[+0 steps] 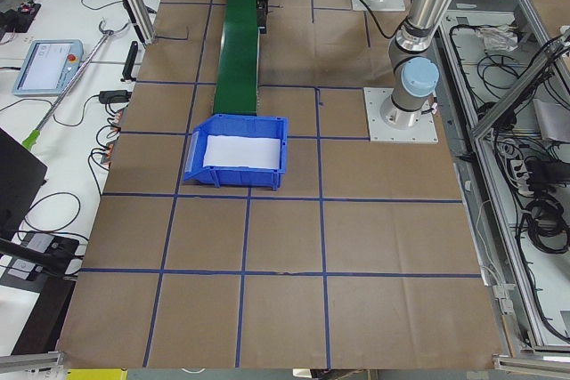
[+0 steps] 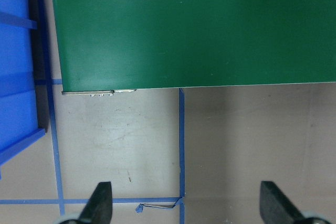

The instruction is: Transport two buttons from left to right

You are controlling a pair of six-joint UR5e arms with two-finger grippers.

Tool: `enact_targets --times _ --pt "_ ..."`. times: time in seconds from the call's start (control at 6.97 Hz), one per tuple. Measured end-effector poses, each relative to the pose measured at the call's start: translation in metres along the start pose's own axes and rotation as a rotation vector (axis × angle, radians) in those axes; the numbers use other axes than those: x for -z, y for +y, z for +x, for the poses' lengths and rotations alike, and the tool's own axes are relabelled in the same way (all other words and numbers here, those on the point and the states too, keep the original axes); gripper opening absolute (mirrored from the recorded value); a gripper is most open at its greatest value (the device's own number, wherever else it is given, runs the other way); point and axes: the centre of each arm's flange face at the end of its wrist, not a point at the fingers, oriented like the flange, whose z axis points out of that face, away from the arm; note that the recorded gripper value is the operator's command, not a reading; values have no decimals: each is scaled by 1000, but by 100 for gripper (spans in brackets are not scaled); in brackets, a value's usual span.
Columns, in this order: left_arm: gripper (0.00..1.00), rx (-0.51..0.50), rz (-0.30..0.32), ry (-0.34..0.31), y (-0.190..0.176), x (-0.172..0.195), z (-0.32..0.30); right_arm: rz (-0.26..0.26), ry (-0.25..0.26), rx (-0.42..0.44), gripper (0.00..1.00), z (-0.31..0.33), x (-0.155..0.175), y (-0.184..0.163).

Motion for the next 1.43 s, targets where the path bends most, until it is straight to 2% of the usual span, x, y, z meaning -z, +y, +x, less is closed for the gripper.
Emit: enact_targets --times 0.14,0.29,0.57,0.86,1.0,1.29,1.43 --pt "100 0 0 0 0 0 0 3 -11 19 100 -24 36 8" --pt "100 0 0 0 0 0 0 -12 -33 41 100 -62 59 13" --pt "100 1 0 0 0 0 0 -80 -86 -26 100 -168 85 25" --pt "100 2 0 0 0 0 0 -148 -104 -98 100 -271 99 46" --pt "100 2 0 0 0 0 0 -179 -107 -90 100 -305 99 60" --pt "100 2 0 0 0 0 0 -219 -106 -67 100 -329 97 103" --pt "100 3 0 0 0 0 0 -211 -106 -66 100 -326 104 122"
